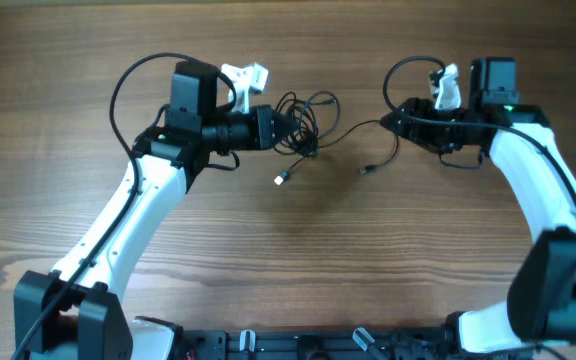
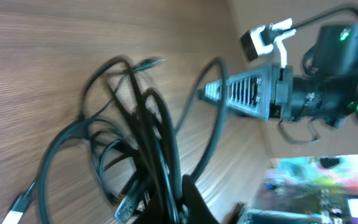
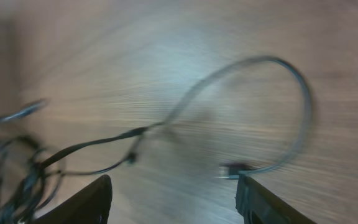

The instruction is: Untangle cables

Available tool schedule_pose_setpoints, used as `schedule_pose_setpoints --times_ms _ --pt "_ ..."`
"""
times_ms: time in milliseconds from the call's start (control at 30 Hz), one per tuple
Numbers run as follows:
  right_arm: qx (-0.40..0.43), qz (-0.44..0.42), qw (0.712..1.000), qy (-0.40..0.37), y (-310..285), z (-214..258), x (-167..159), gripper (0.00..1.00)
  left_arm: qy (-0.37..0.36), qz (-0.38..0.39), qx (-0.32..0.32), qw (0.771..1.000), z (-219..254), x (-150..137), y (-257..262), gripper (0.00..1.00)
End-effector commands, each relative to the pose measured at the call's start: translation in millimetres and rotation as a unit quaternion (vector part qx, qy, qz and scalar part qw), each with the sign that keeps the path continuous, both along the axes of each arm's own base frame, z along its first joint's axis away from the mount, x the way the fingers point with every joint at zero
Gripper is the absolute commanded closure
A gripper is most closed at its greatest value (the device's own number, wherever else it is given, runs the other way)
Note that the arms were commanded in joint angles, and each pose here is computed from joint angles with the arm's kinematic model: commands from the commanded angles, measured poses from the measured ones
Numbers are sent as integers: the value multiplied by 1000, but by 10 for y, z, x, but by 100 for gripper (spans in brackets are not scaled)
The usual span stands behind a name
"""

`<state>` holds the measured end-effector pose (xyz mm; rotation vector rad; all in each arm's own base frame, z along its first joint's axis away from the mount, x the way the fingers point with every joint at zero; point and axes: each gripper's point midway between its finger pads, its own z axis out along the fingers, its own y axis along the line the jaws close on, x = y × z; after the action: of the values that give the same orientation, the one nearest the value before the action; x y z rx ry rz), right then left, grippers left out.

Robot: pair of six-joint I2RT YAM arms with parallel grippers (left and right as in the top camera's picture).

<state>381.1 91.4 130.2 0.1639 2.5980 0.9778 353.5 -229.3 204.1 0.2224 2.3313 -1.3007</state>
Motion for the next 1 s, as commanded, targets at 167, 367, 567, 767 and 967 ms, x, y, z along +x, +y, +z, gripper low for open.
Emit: schedule_pose_setpoints --times_ms 167,367,567,767,967 --pt "181 217 937 -203 566 1163 -505 37 -123 -226 -164 952 822 -539 -316 96" --pt "186 252 931 -187 861 1138 -624 21 -111 -236 -171 950 896 -637 -542 96" --pt "109 181 968 -134 878 885 -416 79 -93 -231 -183 951 989 -664 -650 96" --pt "92 53 991 -83 364 782 -149 96 -2 -117 -130 985 608 -363 -496 79" --pt "79 -199 972 98 -49 440 -66 96 165 141 -28 976 -72 6 -180 0"
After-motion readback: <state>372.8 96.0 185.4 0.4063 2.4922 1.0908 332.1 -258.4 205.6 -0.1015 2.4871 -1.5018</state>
